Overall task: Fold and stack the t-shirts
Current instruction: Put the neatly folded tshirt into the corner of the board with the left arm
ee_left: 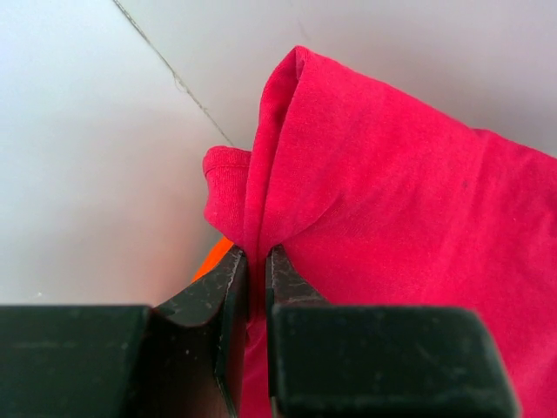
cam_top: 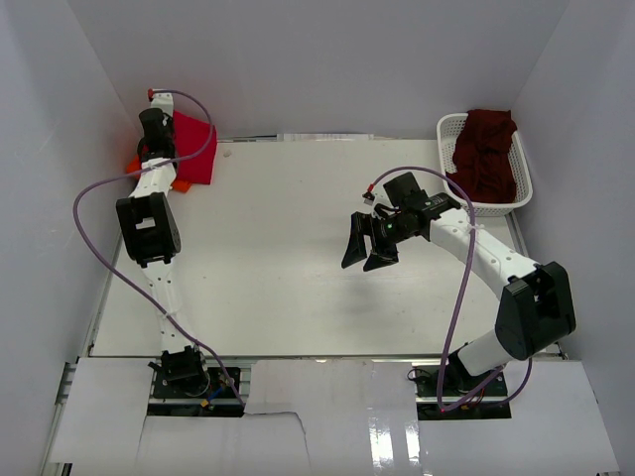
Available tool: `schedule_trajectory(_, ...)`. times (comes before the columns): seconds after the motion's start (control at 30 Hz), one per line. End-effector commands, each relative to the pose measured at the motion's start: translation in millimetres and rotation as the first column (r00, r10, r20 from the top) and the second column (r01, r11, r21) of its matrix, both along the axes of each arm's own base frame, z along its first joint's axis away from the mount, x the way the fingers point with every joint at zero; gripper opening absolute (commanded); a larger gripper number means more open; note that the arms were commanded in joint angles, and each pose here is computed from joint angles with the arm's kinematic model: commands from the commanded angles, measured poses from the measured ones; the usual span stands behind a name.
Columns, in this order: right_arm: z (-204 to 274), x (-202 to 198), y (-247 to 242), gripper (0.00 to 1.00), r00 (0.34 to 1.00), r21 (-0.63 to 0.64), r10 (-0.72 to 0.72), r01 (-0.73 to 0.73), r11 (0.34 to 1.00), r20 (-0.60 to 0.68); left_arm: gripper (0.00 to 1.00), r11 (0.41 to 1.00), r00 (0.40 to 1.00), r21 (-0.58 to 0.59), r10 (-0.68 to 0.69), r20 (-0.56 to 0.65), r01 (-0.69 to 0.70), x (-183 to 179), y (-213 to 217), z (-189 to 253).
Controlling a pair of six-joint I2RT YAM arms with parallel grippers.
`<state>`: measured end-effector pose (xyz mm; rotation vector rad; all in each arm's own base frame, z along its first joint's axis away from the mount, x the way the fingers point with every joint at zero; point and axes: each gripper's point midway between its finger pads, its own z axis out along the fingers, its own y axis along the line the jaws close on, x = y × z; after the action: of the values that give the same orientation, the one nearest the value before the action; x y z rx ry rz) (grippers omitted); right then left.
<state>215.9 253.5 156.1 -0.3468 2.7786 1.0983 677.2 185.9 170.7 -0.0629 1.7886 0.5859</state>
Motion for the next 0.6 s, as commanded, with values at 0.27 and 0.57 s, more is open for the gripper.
schedule_trajectory(0.27, 9, 6, 8, 0.78, 1.000, 0.028, 0.010, -0.010, 1.000, 0.013, 0.00, 0.997, 0.993, 0.040, 0.066, 0.100, -0.071, 8, 20, 12)
schedule_trajectory(0.57, 5, 5, 8, 0.78, 1.000, 0.018, 0.008, -0.008, 1.000, -0.003, 0.00, 0.994, 0.990, 0.038, 0.097, 0.103, -0.102, 11, 26, -4)
